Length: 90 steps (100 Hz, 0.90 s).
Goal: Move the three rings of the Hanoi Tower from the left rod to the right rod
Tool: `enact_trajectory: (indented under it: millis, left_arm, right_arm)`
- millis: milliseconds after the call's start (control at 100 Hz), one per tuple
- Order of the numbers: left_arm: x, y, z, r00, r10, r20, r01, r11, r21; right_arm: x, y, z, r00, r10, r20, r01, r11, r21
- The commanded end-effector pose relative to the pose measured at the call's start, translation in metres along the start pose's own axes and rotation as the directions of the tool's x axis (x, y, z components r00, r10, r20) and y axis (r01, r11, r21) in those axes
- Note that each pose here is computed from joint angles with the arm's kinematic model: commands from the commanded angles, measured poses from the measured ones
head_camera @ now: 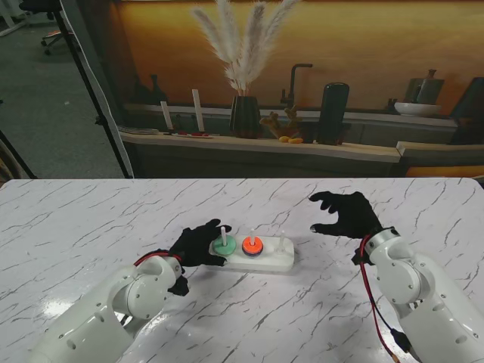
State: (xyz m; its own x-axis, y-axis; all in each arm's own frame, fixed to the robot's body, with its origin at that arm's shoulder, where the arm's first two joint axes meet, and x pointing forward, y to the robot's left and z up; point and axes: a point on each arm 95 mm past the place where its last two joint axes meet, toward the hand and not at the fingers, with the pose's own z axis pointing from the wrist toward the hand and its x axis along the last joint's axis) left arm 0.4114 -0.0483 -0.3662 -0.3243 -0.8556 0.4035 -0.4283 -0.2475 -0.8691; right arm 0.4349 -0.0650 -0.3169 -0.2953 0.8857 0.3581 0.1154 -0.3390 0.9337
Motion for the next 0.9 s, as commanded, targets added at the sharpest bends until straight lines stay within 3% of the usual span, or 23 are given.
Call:
enact_trajectory:
  millis: [0, 260, 890]
  left_arm:
    - [0.0055, 0.0022, 0.0014, 1.0, -0.006, -0.015, 0.006, 1.0, -0.022]
    - [0.004, 0.0042, 0.0025, 1.0, -0.006, 0.01, 0.007, 0.998, -0.061]
    - [0.0045, 0.0031, 0.0039, 0.998, -0.002, 0.06, 0.008, 0.996, -0.084]
  right_arm:
    - [0.0026, -0.0043, -0.0016, 1.0, 0.008, -0.003, -0.008, 1.0, 0.004]
    - [0.0017, -0.0048, -0.0025, 1.0, 0.011, 0.0, -0.011, 1.0, 0.004]
    - [-0.0003, -0.0073, -0.0045, 1.0, 0.012, 0.002, -0.012, 1.0, 0.015]
